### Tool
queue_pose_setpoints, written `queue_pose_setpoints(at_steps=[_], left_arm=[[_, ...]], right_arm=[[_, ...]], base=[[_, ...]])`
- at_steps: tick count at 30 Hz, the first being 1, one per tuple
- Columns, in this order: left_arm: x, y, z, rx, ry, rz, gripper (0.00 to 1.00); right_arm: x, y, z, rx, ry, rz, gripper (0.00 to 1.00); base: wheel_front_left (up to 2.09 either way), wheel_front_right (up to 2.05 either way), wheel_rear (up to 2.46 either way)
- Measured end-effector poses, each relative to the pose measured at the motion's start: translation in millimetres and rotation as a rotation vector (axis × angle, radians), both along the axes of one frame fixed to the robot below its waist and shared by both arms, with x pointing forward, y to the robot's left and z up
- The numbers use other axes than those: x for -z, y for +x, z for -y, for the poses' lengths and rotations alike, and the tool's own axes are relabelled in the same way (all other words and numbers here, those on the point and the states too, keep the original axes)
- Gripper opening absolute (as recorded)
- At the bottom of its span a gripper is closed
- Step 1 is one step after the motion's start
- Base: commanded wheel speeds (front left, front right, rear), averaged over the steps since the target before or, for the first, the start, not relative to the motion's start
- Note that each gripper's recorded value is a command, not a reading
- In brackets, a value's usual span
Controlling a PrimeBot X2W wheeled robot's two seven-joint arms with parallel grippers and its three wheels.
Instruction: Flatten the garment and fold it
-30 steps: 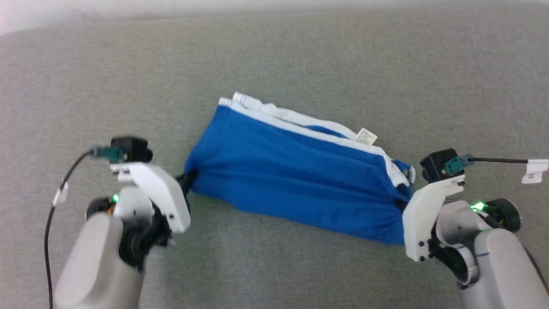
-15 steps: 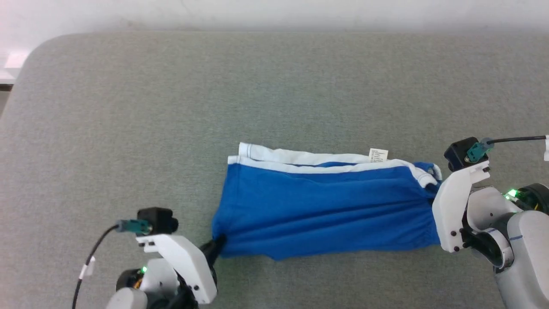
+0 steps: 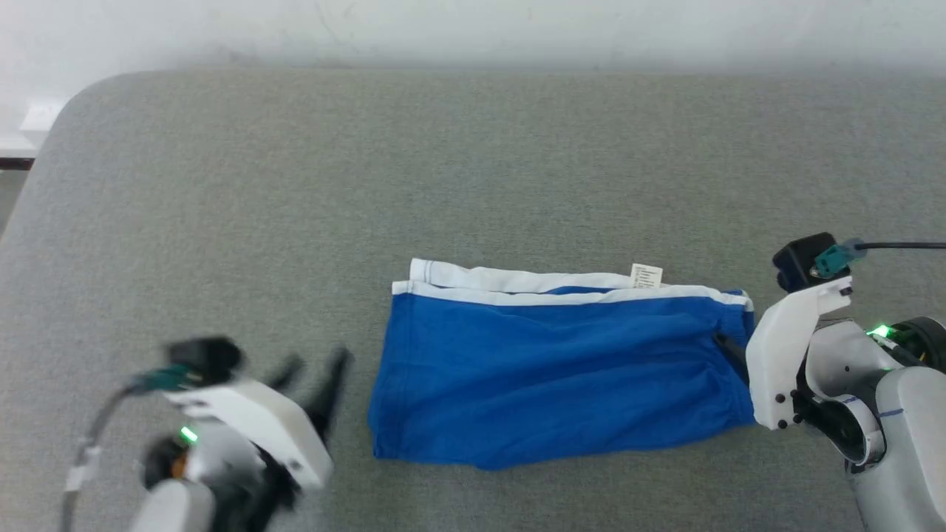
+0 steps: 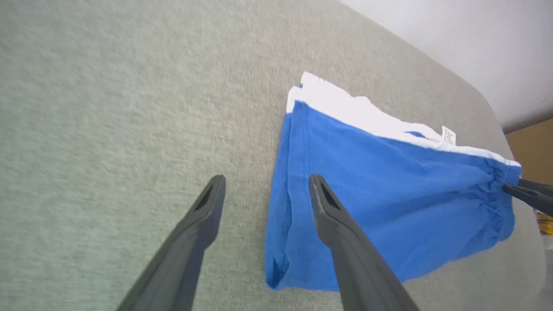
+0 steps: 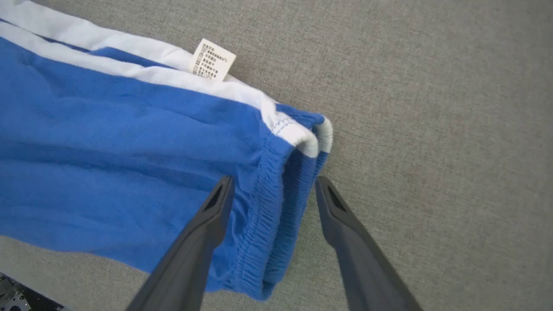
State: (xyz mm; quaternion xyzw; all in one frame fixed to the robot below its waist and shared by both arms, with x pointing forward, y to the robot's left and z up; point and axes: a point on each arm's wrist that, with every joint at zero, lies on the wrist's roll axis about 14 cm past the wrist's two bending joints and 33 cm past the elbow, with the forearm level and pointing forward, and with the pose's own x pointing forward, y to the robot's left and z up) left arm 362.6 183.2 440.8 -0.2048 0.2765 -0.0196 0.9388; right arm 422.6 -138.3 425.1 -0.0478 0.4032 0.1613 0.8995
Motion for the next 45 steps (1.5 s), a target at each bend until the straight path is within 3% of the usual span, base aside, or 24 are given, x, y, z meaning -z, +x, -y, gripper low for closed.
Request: queue_pose_setpoints(at_steps=[7, 11, 21, 29, 30, 31, 32, 33, 39, 45], left_arm=[[-94, 46, -42, -0.124, 0.180, 0.542, 1.00], [-112, 51, -56, -0.165, 0.265, 0.726, 1.00], [-129, 60, -56, -0.183, 0.348, 0.828, 1.00], [-124, 61, -61, -0.201, 0.370, 0.824, 1.00], [-123, 61, -62, -0.206, 0.371, 0.821, 1.00], [-123, 60, -63, -0.209, 0.370, 0.820, 1.00], [-123, 60, -63, -0.211, 0.371, 0.820, 1.00], [-123, 60, -64, -0.214, 0.372, 0.819, 1.00], [-124, 61, -63, -0.208, 0.382, 0.824, 1.00], [-127, 62, -60, -0.196, 0.395, 0.835, 1.00]], right_arm=[[-10, -2, 13, 0.095, 0.032, 0.065, 1.00], [-5, -1, 16, 0.126, 0.034, 0.065, 1.00], [29, 5, 13, 0.148, 0.007, -0.022, 1.00], [51, 11, 6, 0.140, -0.013, -0.094, 1.00], [52, 12, 5, 0.137, -0.014, -0.101, 0.78], [53, 13, 4, 0.135, -0.013, -0.104, 0.78], [53, 14, 3, 0.134, -0.009, -0.104, 0.35], [53, 14, 2, 0.132, -0.007, -0.104, 0.00], [50, 14, 8, 0.159, 0.020, -0.117, 0.00], [46, 12, 77, 0.288, -0.085, -0.136, 0.00]], base=[[0.00, 0.00, 0.00], [0.00, 0.00, 0.00], [0.00, 0.00, 0.00], [0.00, 0.00, 0.00], [0.00, 0.00, 0.00], [0.00, 0.00, 0.00], [0.00, 0.00, 0.00], [0.00, 0.00, 0.00], [0.00, 0.00, 0.00], [0.00, 0.00, 0.00]])
